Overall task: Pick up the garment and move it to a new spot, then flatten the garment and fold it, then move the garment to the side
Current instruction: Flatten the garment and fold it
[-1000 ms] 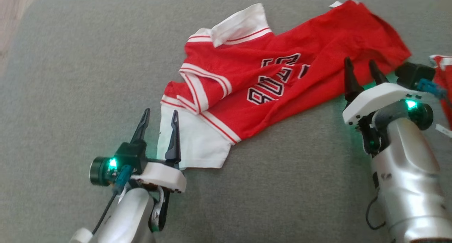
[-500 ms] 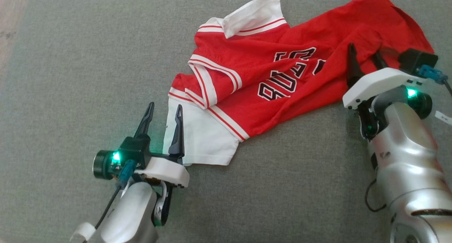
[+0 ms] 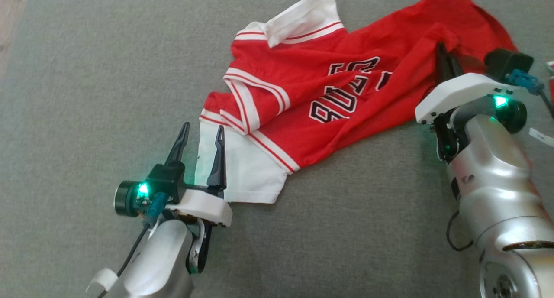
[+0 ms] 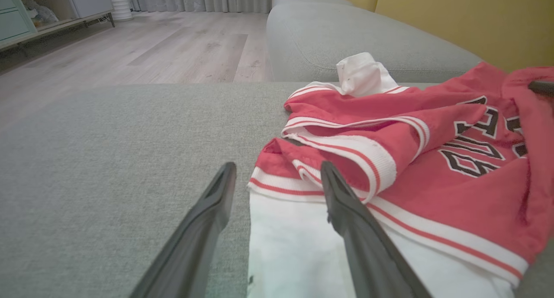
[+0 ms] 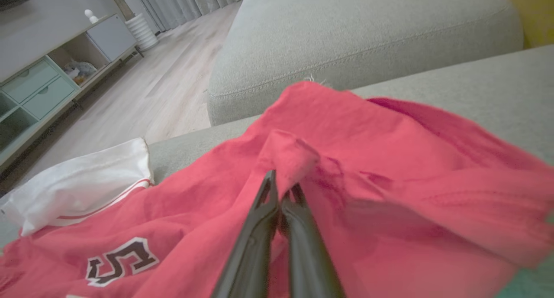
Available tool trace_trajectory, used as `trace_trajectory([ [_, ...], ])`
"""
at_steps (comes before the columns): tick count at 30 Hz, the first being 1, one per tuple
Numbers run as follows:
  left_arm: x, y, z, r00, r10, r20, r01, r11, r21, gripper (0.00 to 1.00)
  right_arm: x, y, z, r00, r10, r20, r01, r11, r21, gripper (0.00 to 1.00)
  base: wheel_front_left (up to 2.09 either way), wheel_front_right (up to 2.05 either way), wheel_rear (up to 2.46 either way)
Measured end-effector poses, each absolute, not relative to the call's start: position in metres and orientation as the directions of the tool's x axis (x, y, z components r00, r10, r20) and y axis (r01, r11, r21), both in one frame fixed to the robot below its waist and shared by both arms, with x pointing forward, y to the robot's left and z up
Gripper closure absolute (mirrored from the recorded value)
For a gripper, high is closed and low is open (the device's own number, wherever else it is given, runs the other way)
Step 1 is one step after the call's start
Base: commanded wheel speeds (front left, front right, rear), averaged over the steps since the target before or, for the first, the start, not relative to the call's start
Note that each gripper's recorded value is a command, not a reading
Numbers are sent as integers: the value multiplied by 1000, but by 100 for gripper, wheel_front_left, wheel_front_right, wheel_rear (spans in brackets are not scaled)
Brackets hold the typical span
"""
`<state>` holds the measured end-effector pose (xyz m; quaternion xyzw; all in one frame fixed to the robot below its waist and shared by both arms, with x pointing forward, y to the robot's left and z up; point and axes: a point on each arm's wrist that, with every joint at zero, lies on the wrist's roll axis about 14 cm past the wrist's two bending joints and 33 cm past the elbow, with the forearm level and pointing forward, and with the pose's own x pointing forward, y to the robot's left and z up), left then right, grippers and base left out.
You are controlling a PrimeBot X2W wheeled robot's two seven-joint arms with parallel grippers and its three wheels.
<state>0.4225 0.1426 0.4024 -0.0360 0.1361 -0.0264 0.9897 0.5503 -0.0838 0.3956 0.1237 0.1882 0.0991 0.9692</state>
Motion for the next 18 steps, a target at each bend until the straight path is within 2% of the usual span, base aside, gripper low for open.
trace_trajectory([
  [8,421,137,414,968,-76,-238,57,995,-85,0,538,-110,443,962,187,-200,-118,943,310,100,0,0,0],
  [18,411,98,433,966,-174,-190,156,982,-108,0,442,-205,436,981,-45,-190,94,961,261,100,0,0,0],
])
